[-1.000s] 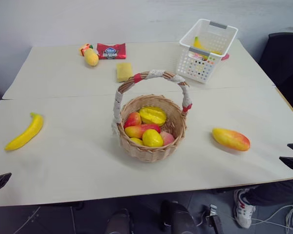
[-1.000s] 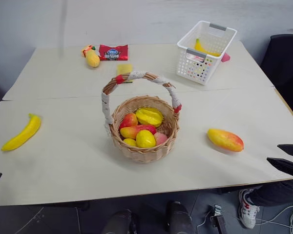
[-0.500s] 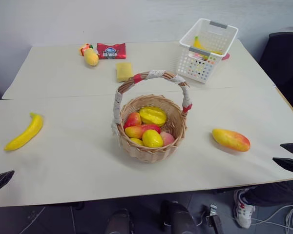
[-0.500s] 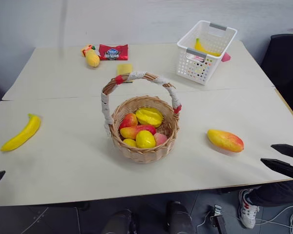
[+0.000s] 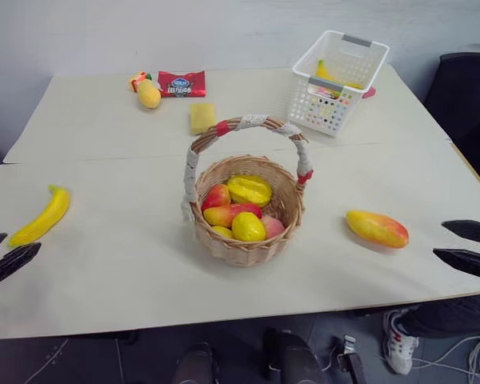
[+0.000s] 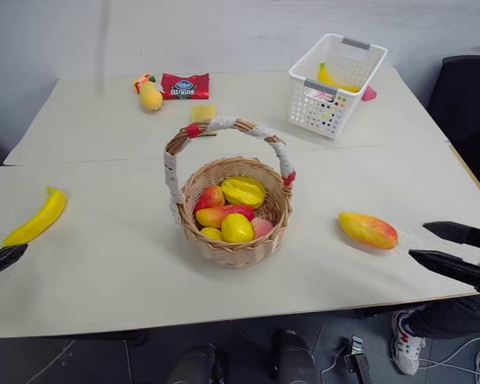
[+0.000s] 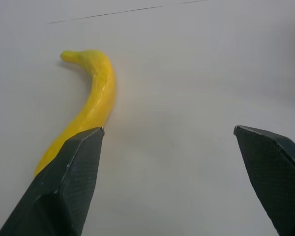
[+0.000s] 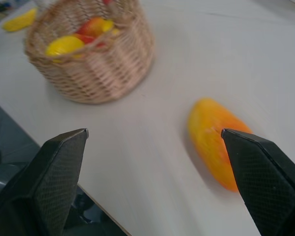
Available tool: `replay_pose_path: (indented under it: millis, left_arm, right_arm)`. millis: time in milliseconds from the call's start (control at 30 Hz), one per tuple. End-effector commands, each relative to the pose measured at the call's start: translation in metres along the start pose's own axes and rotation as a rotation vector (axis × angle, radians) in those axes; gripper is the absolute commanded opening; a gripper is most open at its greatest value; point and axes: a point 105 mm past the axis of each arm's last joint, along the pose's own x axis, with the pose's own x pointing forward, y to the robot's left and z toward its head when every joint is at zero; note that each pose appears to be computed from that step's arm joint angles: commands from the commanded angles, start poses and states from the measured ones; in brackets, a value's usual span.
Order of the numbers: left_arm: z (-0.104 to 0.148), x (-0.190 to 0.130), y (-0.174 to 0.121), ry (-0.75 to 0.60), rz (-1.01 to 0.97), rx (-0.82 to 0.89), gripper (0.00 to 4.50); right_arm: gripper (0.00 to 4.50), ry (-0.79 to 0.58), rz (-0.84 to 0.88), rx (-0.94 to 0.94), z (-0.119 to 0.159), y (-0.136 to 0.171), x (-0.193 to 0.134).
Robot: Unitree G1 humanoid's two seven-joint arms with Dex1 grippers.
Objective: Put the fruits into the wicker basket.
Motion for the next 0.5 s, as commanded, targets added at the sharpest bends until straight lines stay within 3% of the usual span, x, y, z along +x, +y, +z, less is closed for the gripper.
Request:
replay_pose_path:
  millis: [33,267,500]
  left_arm:
    - [0.008,0.015,0.018,0.057,0.062,0.072,4.44]
    - [0.012,0.058,0.044,0.173,0.121,0.140,4.44]
    - [0.006,0.087,0.049,0.254,0.140,0.141,4.44]
  right_arm:
    - [4.50,-0.018,0.148,-0.146,0.035,0.038,0.019]
    - [4.50,-0.049,0.378,-0.302,0.071,0.090,0.050]
    - [4.50,-0.067,0.453,-0.340,0.085,0.108,0.060]
